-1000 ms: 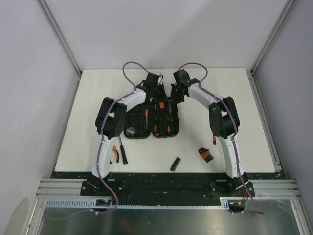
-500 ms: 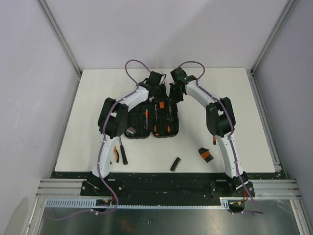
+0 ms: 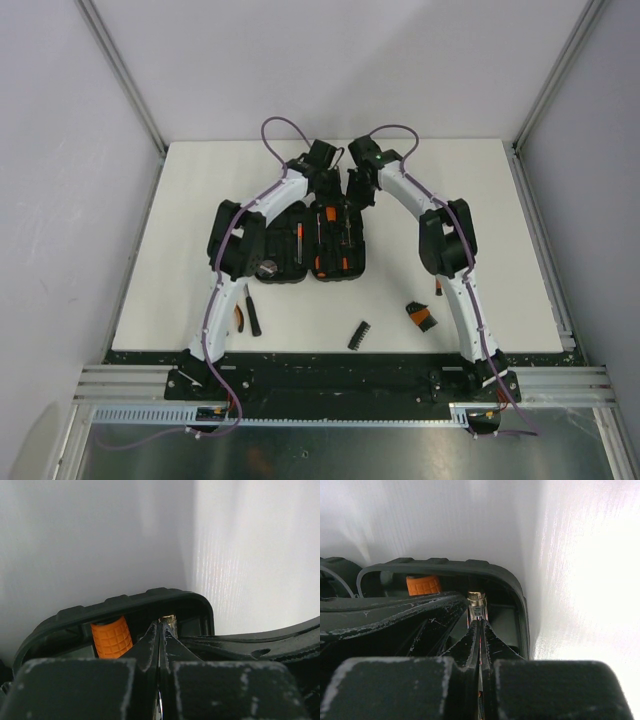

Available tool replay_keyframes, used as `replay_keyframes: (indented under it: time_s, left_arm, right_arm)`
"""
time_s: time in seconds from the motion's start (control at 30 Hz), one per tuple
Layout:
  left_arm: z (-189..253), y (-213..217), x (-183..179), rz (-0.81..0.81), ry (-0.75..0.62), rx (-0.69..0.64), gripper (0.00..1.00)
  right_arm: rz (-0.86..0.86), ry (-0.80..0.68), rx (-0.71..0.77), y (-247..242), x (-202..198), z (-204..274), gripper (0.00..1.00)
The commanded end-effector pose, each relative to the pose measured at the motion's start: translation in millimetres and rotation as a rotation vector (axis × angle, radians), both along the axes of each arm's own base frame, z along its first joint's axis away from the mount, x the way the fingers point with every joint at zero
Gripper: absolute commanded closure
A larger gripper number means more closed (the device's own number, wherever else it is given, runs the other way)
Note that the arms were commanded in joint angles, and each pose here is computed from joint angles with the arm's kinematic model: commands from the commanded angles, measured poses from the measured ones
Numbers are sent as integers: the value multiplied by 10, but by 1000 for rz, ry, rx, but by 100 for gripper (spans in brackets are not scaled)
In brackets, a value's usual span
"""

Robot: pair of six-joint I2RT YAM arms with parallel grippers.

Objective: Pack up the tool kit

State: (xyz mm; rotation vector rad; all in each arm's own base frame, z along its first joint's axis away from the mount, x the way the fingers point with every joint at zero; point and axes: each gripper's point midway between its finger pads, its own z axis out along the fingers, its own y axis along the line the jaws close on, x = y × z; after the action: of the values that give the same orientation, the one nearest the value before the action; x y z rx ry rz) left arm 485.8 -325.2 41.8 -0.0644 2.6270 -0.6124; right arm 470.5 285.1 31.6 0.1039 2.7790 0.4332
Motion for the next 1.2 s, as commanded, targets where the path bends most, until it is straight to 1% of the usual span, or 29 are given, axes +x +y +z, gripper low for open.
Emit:
replay_keyframes:
  time_s: [0.0, 0.13, 0.23, 0.4, 0.53, 0.7, 0.83, 1.0, 1.17]
  left_arm:
    - [-765, -205, -964, -143, 301, 125, 100]
    - [-771, -236, -973, -149, 315, 118, 100]
    - [-679, -241, -927, -141, 296, 110, 100]
    - [-292, -138, -679, -80, 214, 87, 99]
    - [102, 114, -503, 5, 156, 61, 97]
    - [695, 460, -290, 91, 45, -29, 88]
    - [1020, 714, -232, 127, -13, -67, 83]
    - [1216, 829, -251, 108, -60, -124, 76]
    - [1264, 956, -234, 127, -78, -142, 74]
  right_arm:
    - [77, 452, -159, 40, -1191, -1179, 100]
    - [97, 466, -155, 88, -1193, -1178, 100]
    - [111, 470, -179, 67, -1185, -1193, 100]
    - [98, 415, -302, -186, -1050, -1220, 100]
    - [66, 307, -392, -344, -824, -1156, 100]
    - [35, 152, -399, -307, -528, -1028, 100]
    - [28, 124, -407, -276, -496, -1039, 100]
    - [28, 134, -450, -299, -594, -1095, 100]
    - [30, 134, -450, -289, -624, -1087, 100]
